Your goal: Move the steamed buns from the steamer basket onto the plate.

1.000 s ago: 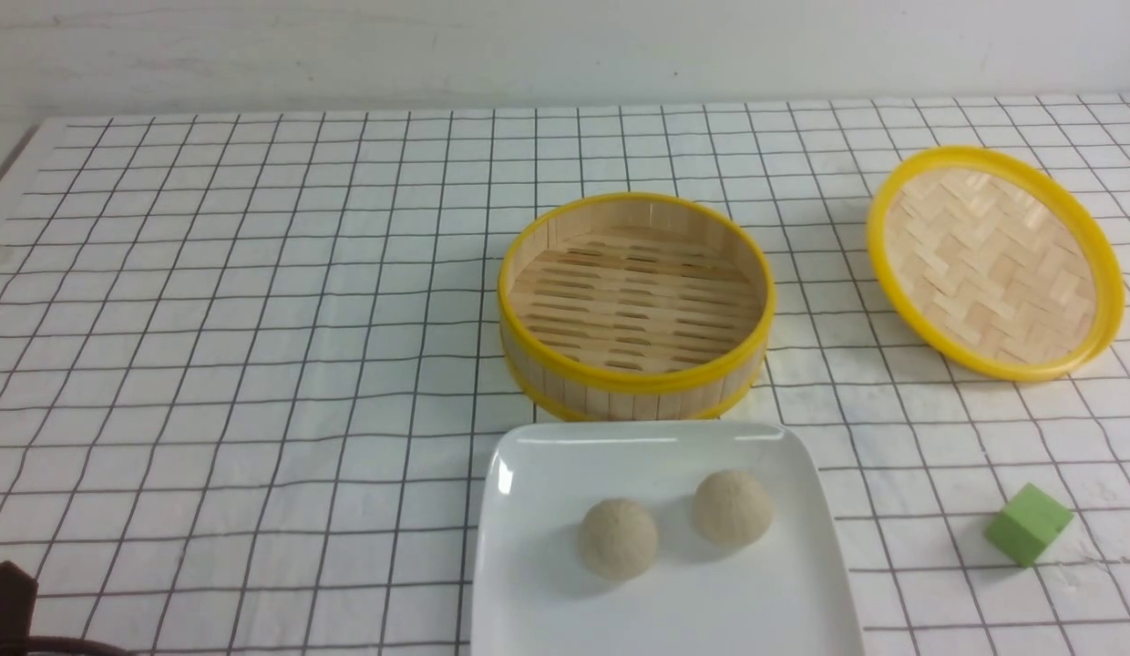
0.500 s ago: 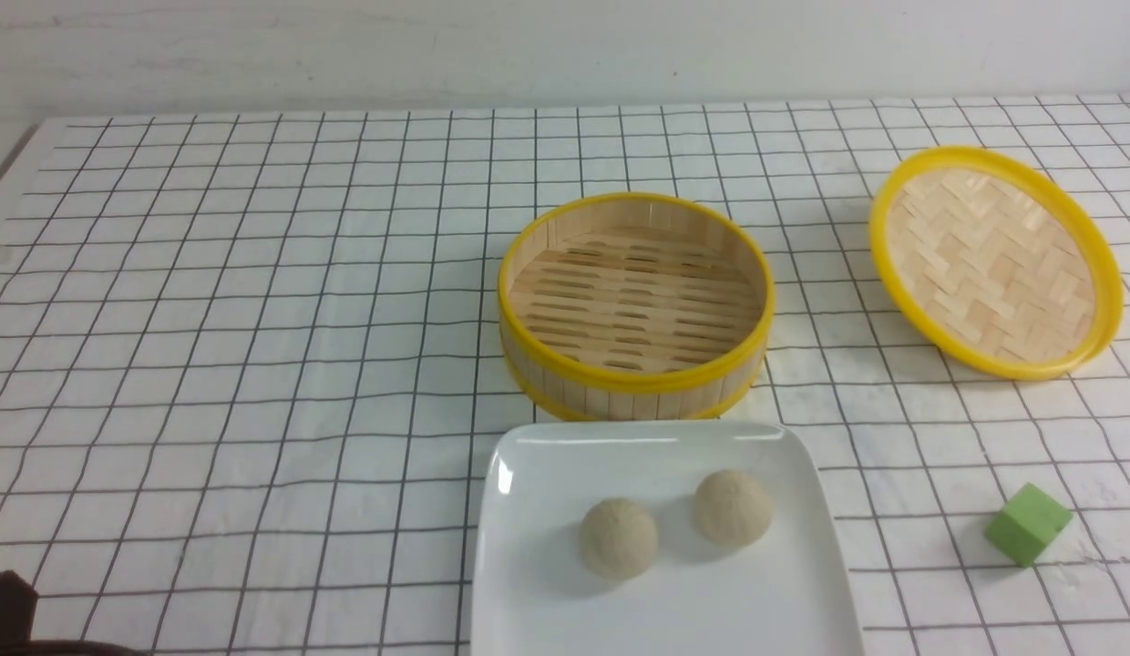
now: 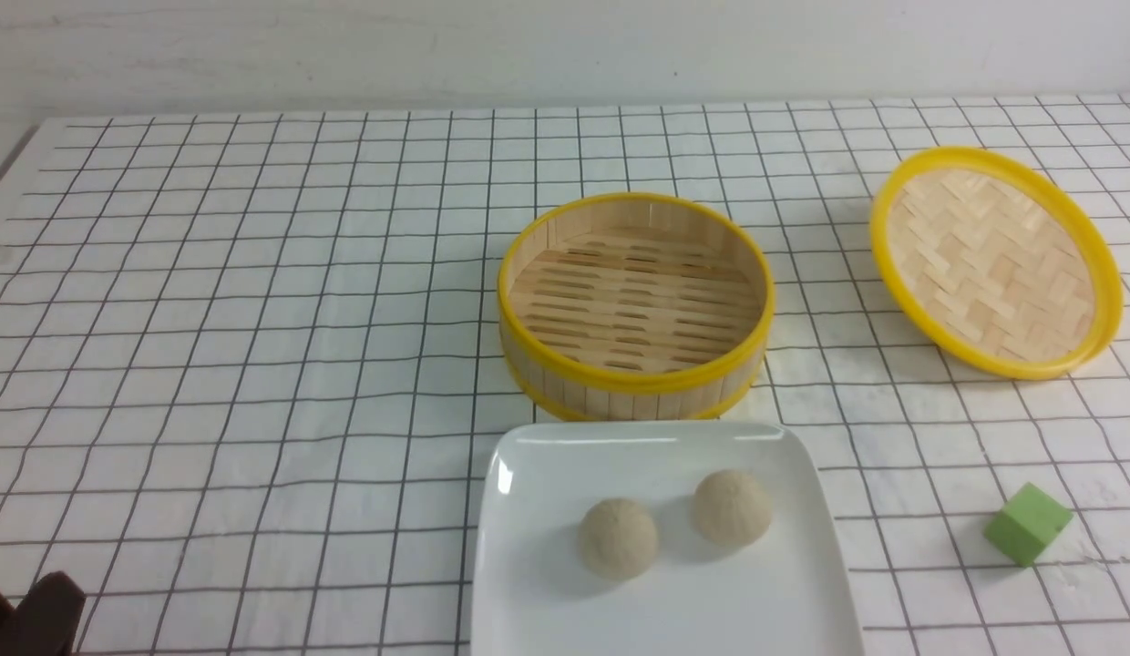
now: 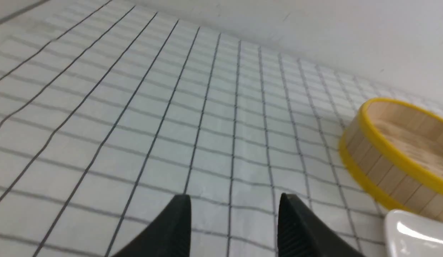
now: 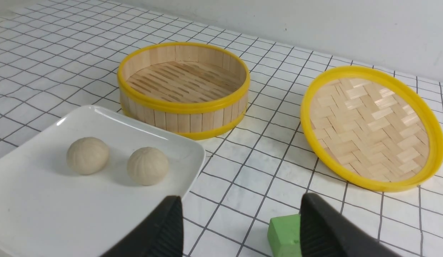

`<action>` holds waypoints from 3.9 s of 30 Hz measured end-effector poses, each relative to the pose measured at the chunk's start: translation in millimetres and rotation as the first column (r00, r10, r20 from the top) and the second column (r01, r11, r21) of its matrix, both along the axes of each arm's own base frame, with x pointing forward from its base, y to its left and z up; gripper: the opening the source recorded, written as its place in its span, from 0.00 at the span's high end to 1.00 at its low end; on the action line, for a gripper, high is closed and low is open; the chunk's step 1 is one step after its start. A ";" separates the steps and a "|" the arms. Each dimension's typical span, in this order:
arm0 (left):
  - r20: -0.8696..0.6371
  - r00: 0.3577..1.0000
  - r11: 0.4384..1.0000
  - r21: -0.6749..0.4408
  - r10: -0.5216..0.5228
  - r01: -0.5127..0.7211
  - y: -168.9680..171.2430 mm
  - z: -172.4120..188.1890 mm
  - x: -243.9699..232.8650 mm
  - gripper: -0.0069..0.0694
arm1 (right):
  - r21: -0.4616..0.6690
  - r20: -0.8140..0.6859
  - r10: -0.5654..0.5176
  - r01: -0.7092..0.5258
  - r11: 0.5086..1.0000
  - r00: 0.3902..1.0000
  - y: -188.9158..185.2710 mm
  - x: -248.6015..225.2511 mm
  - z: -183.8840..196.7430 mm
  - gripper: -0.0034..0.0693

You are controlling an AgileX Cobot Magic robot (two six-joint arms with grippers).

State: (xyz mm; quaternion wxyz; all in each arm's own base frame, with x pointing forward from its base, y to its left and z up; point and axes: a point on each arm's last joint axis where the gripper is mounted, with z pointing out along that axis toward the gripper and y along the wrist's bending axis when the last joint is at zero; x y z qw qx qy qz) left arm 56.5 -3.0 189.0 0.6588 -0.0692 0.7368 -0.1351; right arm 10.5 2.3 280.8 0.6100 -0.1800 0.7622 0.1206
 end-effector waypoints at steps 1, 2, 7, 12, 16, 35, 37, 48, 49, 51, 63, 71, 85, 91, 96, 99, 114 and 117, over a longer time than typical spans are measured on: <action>0.024 1.000 1.000 -0.003 -0.013 0.013 -1.2 2.2 0.0 0.44 | 0.000 0.000 0.000 0.000 1.000 1.000 0.0 0.0 0.0 0.35; 0.037 0.999 1.000 -0.006 -0.020 0.020 -1.9 3.4 0.0 0.44 | 0.000 0.000 0.000 0.000 1.000 1.000 0.0 0.0 0.0 0.35; 0.048 0.998 0.998 -0.057 -0.028 0.031 -3.0 4.9 0.0 0.44 | 0.000 0.000 0.000 0.000 1.000 1.000 0.0 0.0 0.0 0.35; 0.014 0.998 0.998 0.029 -0.061 0.061 -5.2 1.0 -0.6 0.44 | 0.000 0.000 0.000 0.000 1.000 1.000 0.0 0.0 0.0 0.35; -0.022 0.994 0.988 0.109 -0.108 0.110 -8.6 -3.0 -1.7 0.44 | 0.000 0.000 0.000 0.000 1.000 1.000 0.0 0.0 0.0 0.35; -0.175 0.981 0.969 0.217 -0.083 0.121 -5.1 -16.8 -4.3 0.44 | 0.001 0.000 0.001 -0.001 1.000 1.000 0.1 0.0 0.0 0.35; -0.176 0.981 0.968 0.222 -0.080 0.119 -4.8 -16.9 -4.3 0.44 | 0.000 0.000 0.000 0.000 1.000 1.000 0.0 0.0 0.0 0.35; -0.179 0.981 0.966 0.229 -0.077 0.117 -4.4 -17.1 -4.4 0.44 | 0.000 0.000 0.000 0.000 1.000 1.000 0.0 0.0 0.0 0.35; -0.179 0.981 0.966 0.229 -0.076 0.117 -4.3 -17.1 -4.4 0.44 | 0.000 0.000 0.000 0.000 1.000 1.000 0.0 0.0 0.0 0.35; -0.179 0.981 0.966 0.231 -0.076 0.117 -4.3 -17.0 -4.4 0.44 | 0.000 0.000 0.000 0.000 1.000 1.000 0.0 0.0 0.0 0.35; -0.179 0.984 0.968 0.251 0.019 0.027 1.2 -17.0 -4.0 0.44 | 0.000 0.000 0.000 0.000 1.000 1.000 0.0 0.0 0.0 0.35; -0.179 0.983 0.968 0.252 0.043 0.004 2.5 -17.0 -4.0 0.44 | 0.000 0.000 0.000 0.000 1.000 1.000 0.0 0.0 0.0 0.35; -0.185 0.981 0.977 0.213 0.058 -0.018 2.9 -17.2 -4.0 0.44 | 0.002 -0.001 0.001 -0.001 1.000 1.000 0.2 0.0 0.0 0.35; -0.185 0.971 0.971 0.213 0.153 -0.112 7.9 -17.2 -4.3 0.44 | 0.002 -0.001 0.001 -0.001 1.000 1.000 0.2 0.0 0.0 0.35; -0.185 0.962 0.964 0.212 0.201 -0.160 10.5 -17.2 -4.6 0.44 | 0.002 -0.001 0.001 -0.001 1.000 1.000 0.2 0.0 0.0 0.35; -0.185 0.961 0.963 0.212 0.207 -0.167 10.8 -17.2 -4.6 0.44 | 0.002 -0.001 0.001 -0.001 1.000 1.000 0.2 0.0 0.0 0.35; -0.186 0.960 0.963 0.212 0.207 -0.167 10.8 -17.1 -4.7 0.44 | 0.002 -0.001 0.001 -0.001 1.000 1.000 0.2 0.0 0.0 0.35; -0.187 0.960 0.963 0.212 0.207 -0.167 10.9 -17.1 -4.7 0.44 | 0.002 -0.001 0.001 -0.001 1.000 1.000 0.2 0.0 0.0 0.35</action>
